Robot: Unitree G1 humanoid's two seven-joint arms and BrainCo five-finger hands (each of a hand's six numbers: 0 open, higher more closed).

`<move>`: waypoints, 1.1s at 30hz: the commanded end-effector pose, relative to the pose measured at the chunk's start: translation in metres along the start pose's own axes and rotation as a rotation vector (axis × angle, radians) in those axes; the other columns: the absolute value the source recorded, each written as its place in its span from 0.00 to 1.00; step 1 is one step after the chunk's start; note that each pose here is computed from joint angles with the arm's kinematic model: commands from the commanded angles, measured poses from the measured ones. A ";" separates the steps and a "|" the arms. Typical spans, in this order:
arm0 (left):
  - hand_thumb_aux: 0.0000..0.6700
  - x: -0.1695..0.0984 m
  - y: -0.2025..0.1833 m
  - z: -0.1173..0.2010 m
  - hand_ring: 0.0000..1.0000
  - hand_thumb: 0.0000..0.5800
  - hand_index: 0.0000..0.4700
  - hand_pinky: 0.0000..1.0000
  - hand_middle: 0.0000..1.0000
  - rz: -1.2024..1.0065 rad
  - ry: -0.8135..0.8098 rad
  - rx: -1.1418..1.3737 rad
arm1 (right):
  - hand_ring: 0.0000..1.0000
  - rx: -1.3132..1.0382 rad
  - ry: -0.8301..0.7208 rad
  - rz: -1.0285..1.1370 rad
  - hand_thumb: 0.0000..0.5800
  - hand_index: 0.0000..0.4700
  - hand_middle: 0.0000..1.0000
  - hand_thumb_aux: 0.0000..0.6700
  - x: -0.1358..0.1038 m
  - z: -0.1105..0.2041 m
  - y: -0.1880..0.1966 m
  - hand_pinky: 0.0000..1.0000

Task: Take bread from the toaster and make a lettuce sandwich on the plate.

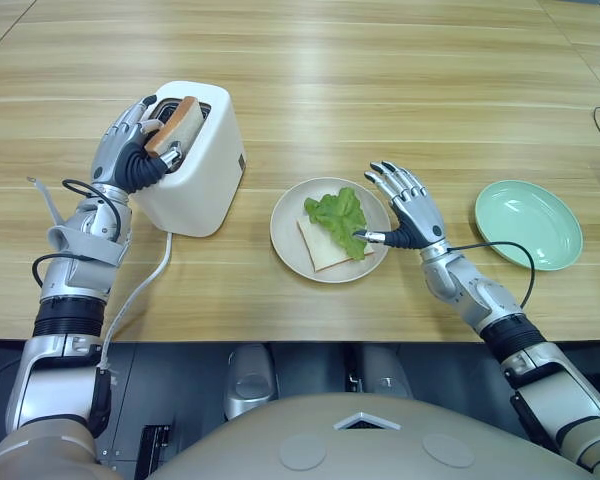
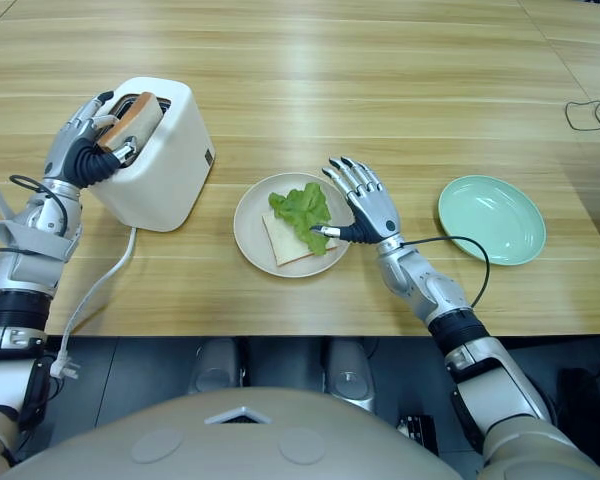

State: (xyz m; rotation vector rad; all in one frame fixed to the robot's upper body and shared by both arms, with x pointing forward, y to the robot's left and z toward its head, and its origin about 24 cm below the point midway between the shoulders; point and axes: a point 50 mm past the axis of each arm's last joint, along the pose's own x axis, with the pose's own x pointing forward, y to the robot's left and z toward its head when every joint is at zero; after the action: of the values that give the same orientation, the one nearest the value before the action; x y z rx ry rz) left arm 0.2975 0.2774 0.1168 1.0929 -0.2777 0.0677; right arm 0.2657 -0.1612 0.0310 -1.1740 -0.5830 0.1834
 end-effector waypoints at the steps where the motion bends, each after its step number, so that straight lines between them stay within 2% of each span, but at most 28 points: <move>1: 1.00 0.007 0.014 0.010 0.00 1.00 0.98 0.00 0.00 0.091 -0.055 -0.070 | 0.00 0.009 0.001 -0.020 0.00 0.00 0.00 0.00 0.002 0.001 -0.003 0.00; 3: 1.00 0.009 0.022 0.016 0.04 1.00 0.98 0.04 0.04 0.130 -0.082 -0.125 | 0.00 0.010 0.005 -0.022 0.00 0.00 0.00 0.00 0.002 0.000 -0.003 0.00; 4: 1.00 0.010 0.026 0.018 0.19 1.00 0.98 0.19 0.19 0.151 -0.092 -0.151 | 0.00 0.010 0.007 -0.023 0.00 0.00 0.00 0.00 0.002 0.000 -0.003 0.00; 5: 1.00 0.011 0.030 0.021 0.25 1.00 0.98 0.25 0.25 0.177 -0.102 -0.182 | 0.00 0.011 0.008 -0.025 0.00 0.00 0.00 0.00 0.002 0.000 -0.003 0.00; 6: 1.00 0.012 0.034 0.022 0.25 1.00 0.98 0.25 0.25 0.199 -0.109 -0.207 | 0.00 0.011 0.009 -0.026 0.00 0.00 0.00 0.00 0.002 0.000 -0.003 0.00; 7: 1.00 0.013 0.039 0.024 0.45 1.00 0.98 0.45 0.45 0.224 -0.117 -0.234 | 0.00 0.012 0.009 -0.027 0.00 0.00 0.00 0.00 0.002 0.000 -0.003 0.00; 8: 1.00 0.013 0.043 0.025 0.97 1.00 0.98 0.97 0.97 0.245 -0.124 -0.260 | 0.00 0.012 0.009 -0.030 0.00 0.00 0.00 0.00 0.002 0.000 -0.003 0.00; 9: 1.00 0.013 0.047 0.026 1.00 1.00 0.98 1.00 1.00 0.267 -0.131 -0.286 | 0.00 0.013 0.009 -0.033 0.00 0.00 0.00 0.00 0.003 0.000 -0.003 0.00; 16: 1.00 0.016 0.068 0.042 1.00 1.00 0.98 1.00 1.00 0.404 -0.228 -0.440 | 0.00 0.012 0.015 -0.065 0.00 0.00 0.00 0.00 0.004 -0.001 -0.007 0.00; 20: 1.00 0.021 0.063 0.059 1.00 1.00 0.98 1.00 1.00 0.378 -0.307 -0.591 | 0.00 0.012 0.025 -0.085 0.00 0.00 0.00 0.00 0.005 -0.002 -0.009 0.00; 27: 1.00 0.028 0.004 0.092 1.00 1.00 0.98 1.00 1.00 0.028 -0.351 -0.857 | 0.00 0.011 0.057 -0.176 0.00 0.00 0.00 0.00 0.003 -0.008 -0.026 0.00; 33: 1.00 0.021 -0.064 0.110 1.00 1.00 0.98 1.00 1.00 -0.263 -0.297 -0.948 | 0.00 0.007 0.081 -0.290 0.00 0.00 0.00 0.00 -0.004 -0.013 -0.050 0.00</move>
State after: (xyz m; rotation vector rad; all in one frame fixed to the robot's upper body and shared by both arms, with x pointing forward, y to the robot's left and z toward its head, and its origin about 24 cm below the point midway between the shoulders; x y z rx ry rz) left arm 0.3088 0.1568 0.1313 0.1780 -0.4538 -0.3810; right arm 0.2633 -0.1873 0.0634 -1.0872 -0.6511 -0.0679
